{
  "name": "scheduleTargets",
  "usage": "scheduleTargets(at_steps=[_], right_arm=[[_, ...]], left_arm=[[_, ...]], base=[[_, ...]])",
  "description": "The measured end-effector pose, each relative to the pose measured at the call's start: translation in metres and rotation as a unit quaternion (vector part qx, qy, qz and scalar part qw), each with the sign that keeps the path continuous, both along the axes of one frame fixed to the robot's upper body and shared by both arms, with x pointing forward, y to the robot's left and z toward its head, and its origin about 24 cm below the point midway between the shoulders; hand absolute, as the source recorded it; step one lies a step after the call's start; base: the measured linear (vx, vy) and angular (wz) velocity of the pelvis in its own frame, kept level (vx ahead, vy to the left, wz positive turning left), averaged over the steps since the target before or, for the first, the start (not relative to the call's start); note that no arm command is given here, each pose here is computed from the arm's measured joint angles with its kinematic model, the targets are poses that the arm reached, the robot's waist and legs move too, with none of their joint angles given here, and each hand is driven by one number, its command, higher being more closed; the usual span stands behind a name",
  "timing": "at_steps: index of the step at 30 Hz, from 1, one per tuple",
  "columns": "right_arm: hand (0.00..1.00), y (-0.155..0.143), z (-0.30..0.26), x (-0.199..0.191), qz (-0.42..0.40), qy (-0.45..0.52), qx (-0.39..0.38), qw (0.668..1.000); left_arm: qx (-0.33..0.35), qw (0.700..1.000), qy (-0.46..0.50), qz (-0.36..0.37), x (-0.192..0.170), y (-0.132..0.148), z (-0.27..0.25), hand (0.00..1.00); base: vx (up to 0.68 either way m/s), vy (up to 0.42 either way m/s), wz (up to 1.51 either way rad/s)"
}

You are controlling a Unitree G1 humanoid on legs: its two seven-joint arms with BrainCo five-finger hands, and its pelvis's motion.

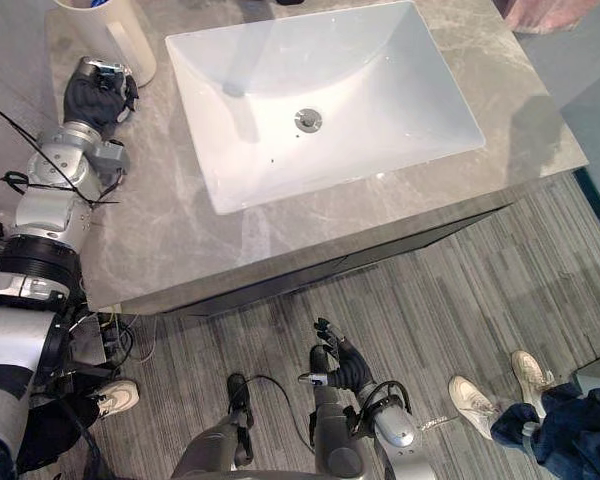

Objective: Organize washtable

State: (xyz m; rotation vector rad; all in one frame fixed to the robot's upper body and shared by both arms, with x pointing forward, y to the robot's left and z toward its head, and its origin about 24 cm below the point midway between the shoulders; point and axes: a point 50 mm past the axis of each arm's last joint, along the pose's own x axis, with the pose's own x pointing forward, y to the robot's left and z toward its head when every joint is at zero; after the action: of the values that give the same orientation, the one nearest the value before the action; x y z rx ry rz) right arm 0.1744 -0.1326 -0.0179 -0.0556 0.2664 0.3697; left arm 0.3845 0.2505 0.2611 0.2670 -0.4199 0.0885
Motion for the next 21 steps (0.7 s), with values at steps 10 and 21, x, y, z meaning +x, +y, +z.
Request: scheduleTargets(at_steps=[10,21], right_arm=[[0.0,0.002,-0.003,-0.007,-0.002,0.007,0.014,1.0],[0.0,-0.001,-0.011,0.008,0.003,0.016,-0.001,1.0]], left_arm=[[0.016,1.0,0.006,0.002,-0.004,0.001,-0.005,1.0],[-0.129,0.983,0.085,-0.102,-0.088,-0.06,-0.156,1.0]], base=[[0.0,-0.006,0.03],[-0.01,0.001,0.31]])
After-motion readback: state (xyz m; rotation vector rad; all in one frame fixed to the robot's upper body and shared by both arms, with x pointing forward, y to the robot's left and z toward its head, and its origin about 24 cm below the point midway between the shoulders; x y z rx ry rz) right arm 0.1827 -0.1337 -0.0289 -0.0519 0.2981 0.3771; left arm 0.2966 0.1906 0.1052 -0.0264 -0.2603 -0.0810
